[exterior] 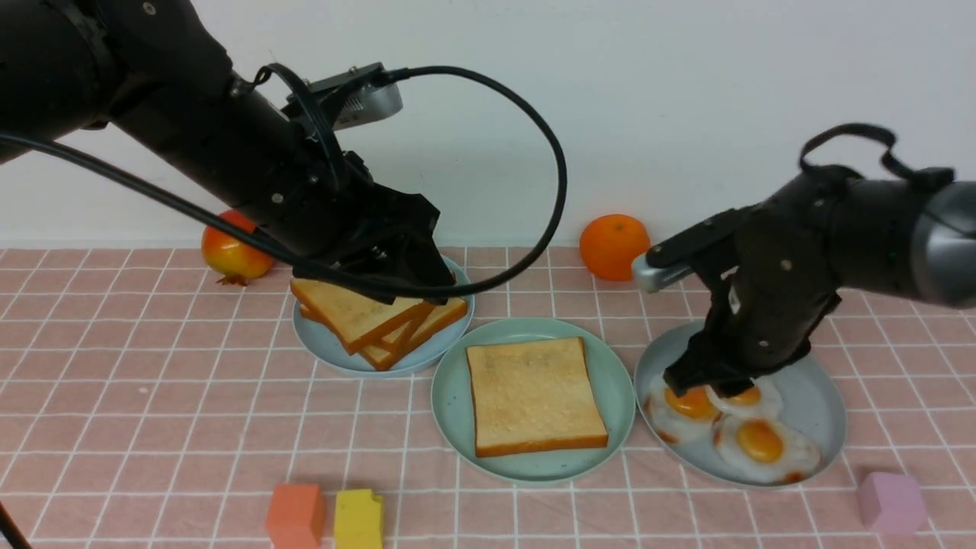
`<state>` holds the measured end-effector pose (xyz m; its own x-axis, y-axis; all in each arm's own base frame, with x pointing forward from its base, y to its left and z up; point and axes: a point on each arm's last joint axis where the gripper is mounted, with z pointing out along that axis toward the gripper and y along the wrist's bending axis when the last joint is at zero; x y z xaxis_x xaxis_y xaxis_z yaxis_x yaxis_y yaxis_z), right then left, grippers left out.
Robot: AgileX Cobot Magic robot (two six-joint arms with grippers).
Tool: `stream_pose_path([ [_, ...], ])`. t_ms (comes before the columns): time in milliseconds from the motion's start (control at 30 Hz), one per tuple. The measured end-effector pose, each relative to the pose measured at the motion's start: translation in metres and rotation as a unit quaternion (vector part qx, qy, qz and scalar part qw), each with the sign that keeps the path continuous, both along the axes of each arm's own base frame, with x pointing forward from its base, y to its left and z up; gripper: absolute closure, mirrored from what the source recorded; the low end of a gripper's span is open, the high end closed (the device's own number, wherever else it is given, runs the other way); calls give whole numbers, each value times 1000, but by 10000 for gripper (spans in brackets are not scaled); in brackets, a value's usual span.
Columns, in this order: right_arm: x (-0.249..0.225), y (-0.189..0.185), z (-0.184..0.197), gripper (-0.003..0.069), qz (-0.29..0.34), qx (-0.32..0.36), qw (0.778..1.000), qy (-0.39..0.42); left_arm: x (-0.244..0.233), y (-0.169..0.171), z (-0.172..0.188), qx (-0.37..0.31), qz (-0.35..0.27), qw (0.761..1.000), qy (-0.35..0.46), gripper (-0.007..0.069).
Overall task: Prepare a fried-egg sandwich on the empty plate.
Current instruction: Use the right arm to grab a fried egg
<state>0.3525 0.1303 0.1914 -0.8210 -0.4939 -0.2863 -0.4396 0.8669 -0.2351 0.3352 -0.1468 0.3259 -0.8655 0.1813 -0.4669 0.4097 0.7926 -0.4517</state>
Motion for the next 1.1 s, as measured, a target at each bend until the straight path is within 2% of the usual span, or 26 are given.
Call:
stream_pose_path([
  [200, 1, 0, -21, 410, -7, -13, 999, 31, -1, 0, -1, 1, -2, 1000, 4, 171],
  [833, 8, 1, -41, 417, -3, -39, 999, 34, -2, 0, -1, 1, -5, 1000, 8, 171],
  [967, 9, 2, -41, 497, 0, -41, 999, 31, -2, 0, -1, 1, -5, 1000, 8, 171],
  [1033, 9, 3, -41, 613, 3, -42, 999, 26, -2, 0, -1, 1, -5, 1000, 8, 171],
  [1100, 9, 3, -41, 646, 3, -42, 999, 26, -2, 0, -1, 1, -5, 1000, 8, 171],
])
